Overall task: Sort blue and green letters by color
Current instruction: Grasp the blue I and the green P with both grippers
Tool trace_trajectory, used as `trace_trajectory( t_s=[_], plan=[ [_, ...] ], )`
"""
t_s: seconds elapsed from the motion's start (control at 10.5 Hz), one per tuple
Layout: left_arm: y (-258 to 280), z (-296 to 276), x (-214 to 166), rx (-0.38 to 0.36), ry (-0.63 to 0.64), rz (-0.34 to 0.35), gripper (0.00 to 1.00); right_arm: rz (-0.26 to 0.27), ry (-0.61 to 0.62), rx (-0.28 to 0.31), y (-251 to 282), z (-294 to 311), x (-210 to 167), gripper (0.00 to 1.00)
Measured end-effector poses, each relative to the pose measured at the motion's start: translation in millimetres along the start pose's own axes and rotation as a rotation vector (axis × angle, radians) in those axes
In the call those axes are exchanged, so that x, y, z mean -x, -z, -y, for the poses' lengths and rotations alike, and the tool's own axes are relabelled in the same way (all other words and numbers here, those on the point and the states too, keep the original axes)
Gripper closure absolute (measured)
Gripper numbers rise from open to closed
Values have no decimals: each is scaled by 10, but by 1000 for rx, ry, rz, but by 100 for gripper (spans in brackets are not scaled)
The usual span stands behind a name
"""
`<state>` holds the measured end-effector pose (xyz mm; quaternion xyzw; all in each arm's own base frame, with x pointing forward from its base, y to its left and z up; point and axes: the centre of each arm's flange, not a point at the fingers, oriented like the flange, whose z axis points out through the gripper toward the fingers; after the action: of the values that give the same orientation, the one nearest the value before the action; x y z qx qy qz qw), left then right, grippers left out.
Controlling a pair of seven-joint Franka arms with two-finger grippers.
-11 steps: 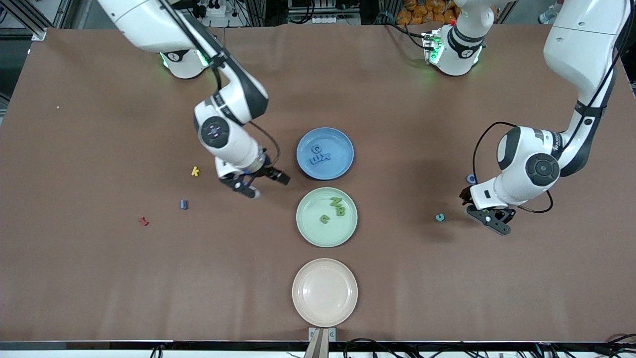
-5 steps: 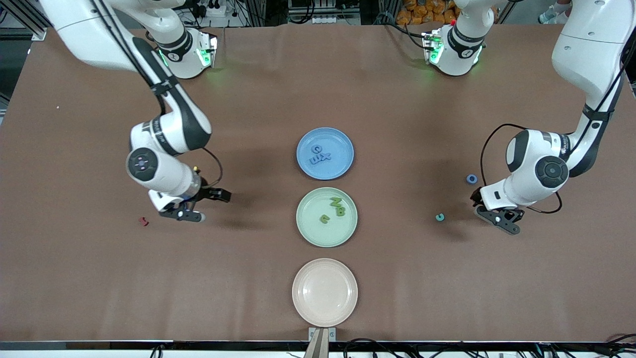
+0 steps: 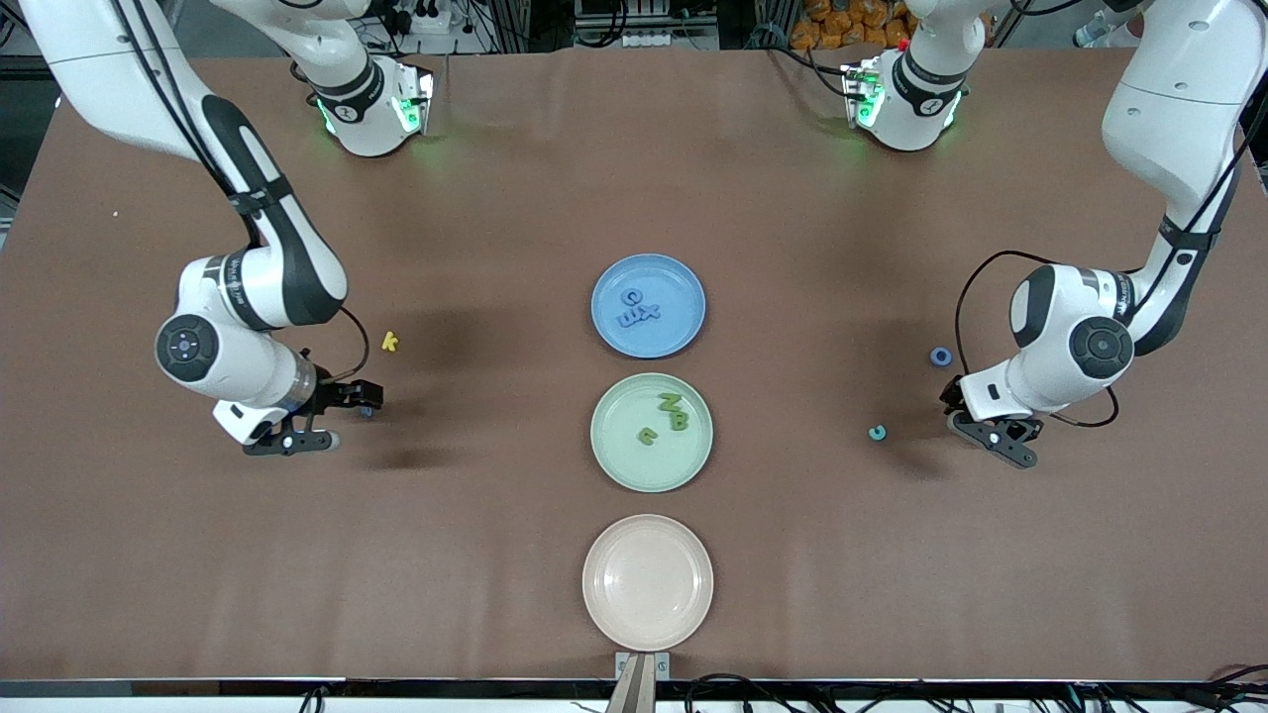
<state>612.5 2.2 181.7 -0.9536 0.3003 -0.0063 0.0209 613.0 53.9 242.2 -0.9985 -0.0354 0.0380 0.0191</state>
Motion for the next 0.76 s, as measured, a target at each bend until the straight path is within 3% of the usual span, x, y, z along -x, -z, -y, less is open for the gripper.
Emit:
trace_trajectory(
  t_s=[0.19,0.38,0.66,0.76],
  plan=[
    [-28,-5,0,2,0,-2,34,13,-10,5,-108,-132,64,0],
    [-29,-22,-15,1,-7,-5,57,-11,-8,1,-298,-125,164,0],
    [-14,-41,-42,-1,-15,-9,73,-31,-6,-6,-555,-94,308,0],
    [-6,-49,-55,-2,-17,-12,73,-35,-6,-7,-579,-77,316,5]
  ],
)
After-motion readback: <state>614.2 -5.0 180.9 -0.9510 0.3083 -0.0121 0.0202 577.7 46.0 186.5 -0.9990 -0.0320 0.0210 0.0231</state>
